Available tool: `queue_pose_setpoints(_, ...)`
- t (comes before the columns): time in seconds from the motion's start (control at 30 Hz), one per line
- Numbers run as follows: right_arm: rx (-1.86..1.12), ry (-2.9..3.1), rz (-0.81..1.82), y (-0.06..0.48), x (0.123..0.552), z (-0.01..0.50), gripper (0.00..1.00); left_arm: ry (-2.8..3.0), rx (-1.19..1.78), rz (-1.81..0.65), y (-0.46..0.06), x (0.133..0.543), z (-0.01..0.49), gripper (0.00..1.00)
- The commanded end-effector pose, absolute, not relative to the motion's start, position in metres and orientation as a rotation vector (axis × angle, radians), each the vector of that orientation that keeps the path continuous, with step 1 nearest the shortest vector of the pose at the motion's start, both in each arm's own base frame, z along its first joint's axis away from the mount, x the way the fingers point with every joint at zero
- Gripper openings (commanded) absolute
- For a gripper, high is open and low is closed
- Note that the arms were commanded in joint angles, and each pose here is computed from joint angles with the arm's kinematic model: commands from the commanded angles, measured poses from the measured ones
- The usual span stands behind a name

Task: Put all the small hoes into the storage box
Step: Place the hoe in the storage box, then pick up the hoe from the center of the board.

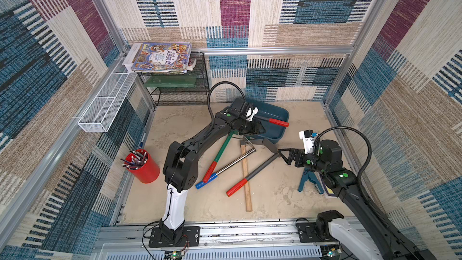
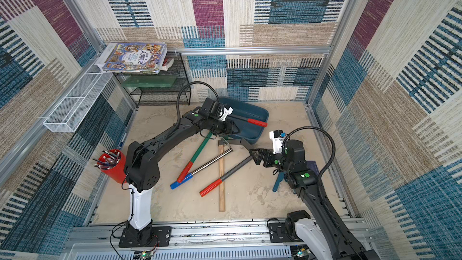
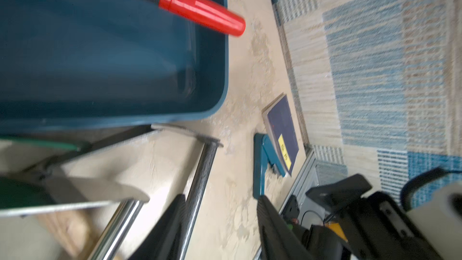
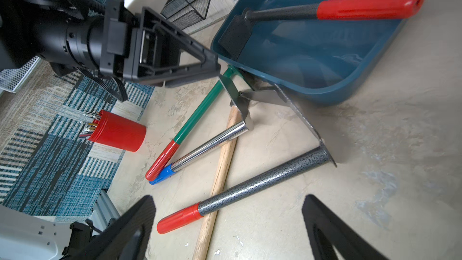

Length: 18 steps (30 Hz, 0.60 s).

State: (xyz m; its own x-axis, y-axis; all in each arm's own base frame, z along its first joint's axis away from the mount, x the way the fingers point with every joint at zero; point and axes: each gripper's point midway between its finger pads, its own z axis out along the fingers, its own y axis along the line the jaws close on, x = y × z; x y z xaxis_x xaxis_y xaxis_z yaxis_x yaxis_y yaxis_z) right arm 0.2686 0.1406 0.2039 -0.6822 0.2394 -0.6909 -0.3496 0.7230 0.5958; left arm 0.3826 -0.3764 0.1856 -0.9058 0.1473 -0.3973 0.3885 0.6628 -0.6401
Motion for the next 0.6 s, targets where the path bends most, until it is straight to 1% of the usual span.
queue_pose_setpoints(0.0, -0.128, 2.083, 0.967, 0.147, 0.268, 0.215, 0.96, 2.531, 0.558, -0.994, -0.361, 0.371, 0.186, 0.53)
queue_pose_setpoints(0.2, -0.156, 2.083, 0.997, 0.156, 0.262, 0.213, 0.96, 2.531, 0.662, -0.924, -0.345, 0.343, 0.187, 0.54)
queue_pose_setpoints(0.57, -0.235, 2.112, 1.07, 0.177, 0.25, 0.21, 0.96, 2.556, 0.831, -0.83, -0.327, 0.296, 0.172, 0.53)
